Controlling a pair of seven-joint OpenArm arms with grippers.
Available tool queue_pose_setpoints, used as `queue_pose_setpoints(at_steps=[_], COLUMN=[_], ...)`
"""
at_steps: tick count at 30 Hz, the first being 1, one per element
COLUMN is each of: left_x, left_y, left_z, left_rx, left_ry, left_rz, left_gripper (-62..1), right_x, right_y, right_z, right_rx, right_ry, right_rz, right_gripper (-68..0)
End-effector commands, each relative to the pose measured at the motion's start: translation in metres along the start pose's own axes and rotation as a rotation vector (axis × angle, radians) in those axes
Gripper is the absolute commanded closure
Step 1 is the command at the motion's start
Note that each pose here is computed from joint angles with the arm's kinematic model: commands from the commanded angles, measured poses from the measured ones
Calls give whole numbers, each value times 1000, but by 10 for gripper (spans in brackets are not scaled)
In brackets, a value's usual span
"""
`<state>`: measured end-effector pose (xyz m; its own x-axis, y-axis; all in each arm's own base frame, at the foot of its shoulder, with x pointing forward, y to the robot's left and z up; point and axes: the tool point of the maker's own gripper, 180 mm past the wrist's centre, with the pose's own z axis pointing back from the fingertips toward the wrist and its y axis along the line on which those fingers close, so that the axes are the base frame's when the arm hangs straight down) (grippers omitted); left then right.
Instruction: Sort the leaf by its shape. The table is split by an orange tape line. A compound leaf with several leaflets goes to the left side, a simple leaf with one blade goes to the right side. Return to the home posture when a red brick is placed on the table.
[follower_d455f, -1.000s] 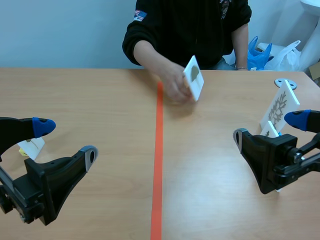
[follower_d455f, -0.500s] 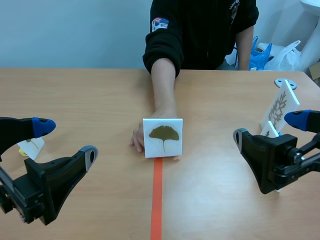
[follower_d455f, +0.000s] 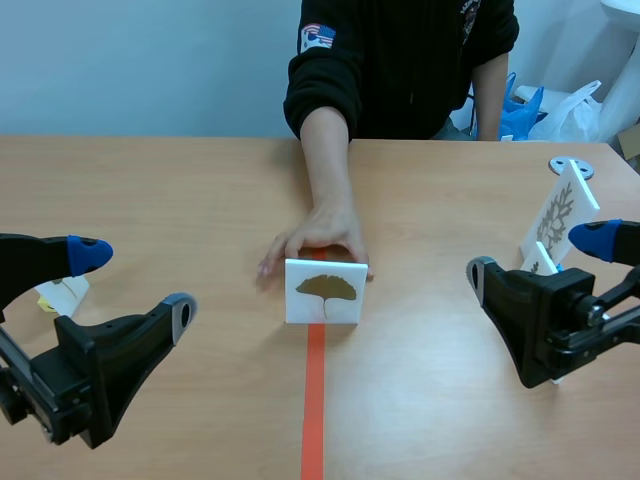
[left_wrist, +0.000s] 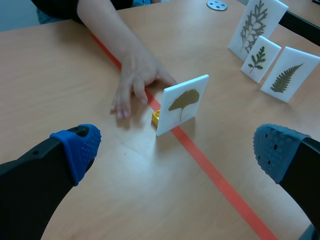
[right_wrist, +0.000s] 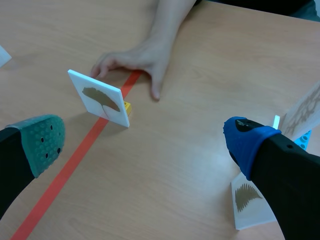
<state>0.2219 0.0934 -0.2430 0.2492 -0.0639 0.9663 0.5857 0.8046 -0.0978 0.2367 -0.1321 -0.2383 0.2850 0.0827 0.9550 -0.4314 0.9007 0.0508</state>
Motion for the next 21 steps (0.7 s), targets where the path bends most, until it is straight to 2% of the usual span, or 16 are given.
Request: queue_pose_setpoints(at_steps=[1,13,21], left_x=[5,2,-16], left_y=[-2,1,9], left_z=[-1,-17,-38], left_rx=[-9,-35,-57], left_ry=[-20,2,23], left_rz=[-7,-121,-141], left_gripper=[-623,-623,-623], right_x=[9,9,9], right_y=[-3,-3,-3], right_z=[0,0,0], right_rx=[-6,-6,-6], right_ry=[-31,-31,-31], right_rz=[6,6,6], right_gripper=[-679,-679,-679])
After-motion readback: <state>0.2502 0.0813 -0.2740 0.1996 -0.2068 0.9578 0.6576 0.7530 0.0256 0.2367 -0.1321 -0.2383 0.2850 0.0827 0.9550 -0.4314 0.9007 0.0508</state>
